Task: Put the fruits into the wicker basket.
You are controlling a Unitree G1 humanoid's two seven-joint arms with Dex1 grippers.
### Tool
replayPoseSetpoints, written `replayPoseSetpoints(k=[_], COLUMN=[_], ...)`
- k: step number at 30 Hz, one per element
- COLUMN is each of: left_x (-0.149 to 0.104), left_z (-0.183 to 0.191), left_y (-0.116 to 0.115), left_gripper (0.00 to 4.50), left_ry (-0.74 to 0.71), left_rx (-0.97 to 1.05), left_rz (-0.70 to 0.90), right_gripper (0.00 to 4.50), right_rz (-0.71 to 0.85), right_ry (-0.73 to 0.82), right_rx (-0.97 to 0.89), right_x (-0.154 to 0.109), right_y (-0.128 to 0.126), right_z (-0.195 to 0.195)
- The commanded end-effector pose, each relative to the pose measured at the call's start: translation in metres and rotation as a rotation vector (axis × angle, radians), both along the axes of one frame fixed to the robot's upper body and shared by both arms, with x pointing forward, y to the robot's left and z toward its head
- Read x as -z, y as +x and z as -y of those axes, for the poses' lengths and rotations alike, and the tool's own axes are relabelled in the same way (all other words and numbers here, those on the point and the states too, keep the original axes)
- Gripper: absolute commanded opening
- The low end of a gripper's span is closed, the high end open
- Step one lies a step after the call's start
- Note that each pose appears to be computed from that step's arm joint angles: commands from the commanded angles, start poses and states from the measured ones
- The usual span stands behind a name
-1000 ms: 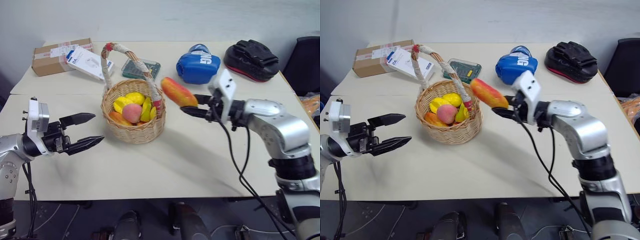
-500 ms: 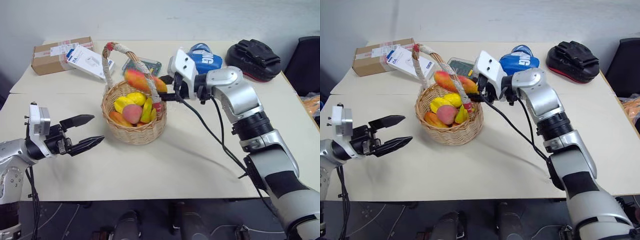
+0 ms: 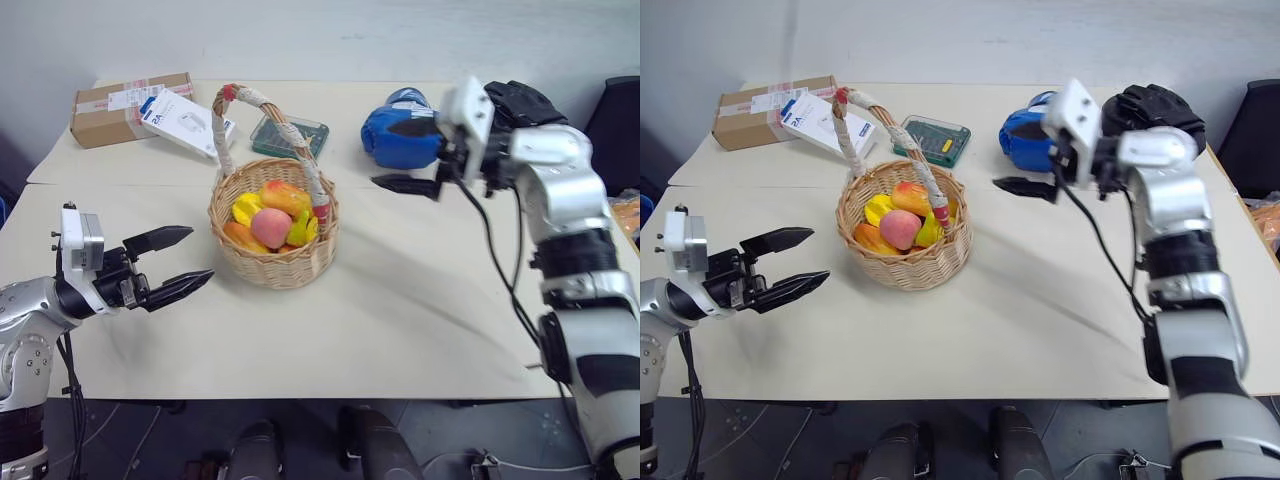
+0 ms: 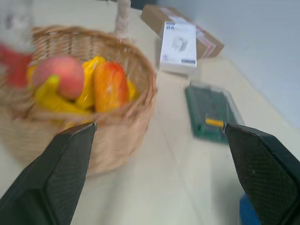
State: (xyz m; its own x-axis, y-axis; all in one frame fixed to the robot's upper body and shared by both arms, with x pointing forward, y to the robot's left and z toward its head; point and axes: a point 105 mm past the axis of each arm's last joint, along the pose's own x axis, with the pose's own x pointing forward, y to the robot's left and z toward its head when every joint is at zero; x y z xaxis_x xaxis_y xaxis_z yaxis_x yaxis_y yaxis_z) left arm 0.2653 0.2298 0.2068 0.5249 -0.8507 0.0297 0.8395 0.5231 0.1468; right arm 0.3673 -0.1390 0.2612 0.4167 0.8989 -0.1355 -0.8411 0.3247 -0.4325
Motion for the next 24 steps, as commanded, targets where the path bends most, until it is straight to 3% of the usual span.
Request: replayPoseSetpoints(k=[1, 5, 11, 12, 14, 18, 24], left_x=[-0.009, -0.009, -0.007, -0.006, -0.005, -0.005, -0.006], left_z=[-0.001, 0.000, 0.003, 0.005, 0.009, 0.011, 0.011], left_y=[-0.001, 0.000, 0.003, 0.004, 0.004, 0.004, 0.002], left_gripper=[4.50, 4.50, 4.50, 4.50, 4.50, 4.50, 4.50], left_ry=[0.023, 0.026, 0.025, 0.025, 0.029, 0.033, 0.030], left_rx=[0.005, 0.014, 0.023, 0.026, 0.035, 0.043, 0.036], left_rz=[0.050, 0.040, 0.028, 0.028, 0.034, 0.038, 0.040], right_gripper=[4.47, 4.47, 4.47, 4.30, 3.85, 2.45, 0.31], right_rz=[0.012, -0.041, -0.031, -0.044, -0.053, 0.009, 0.014], right_ry=[0.075, 0.124, 0.187, 0.205, 0.200, 0.144, 0.179], right_rx=[-0.127, -0.159, -0.051, -0.060, -0.074, -0.068, -0.139], right_x=[-0.009, 0.006, 0.012, 0.010, 0.013, 0.017, 0.009], right_y=[-0.040, -0.063, -0.040, -0.039, -0.035, -0.023, -0.036], right_z=[-0.027, -0.062, -0.114, -0.123, -0.139, -0.145, -0.134])
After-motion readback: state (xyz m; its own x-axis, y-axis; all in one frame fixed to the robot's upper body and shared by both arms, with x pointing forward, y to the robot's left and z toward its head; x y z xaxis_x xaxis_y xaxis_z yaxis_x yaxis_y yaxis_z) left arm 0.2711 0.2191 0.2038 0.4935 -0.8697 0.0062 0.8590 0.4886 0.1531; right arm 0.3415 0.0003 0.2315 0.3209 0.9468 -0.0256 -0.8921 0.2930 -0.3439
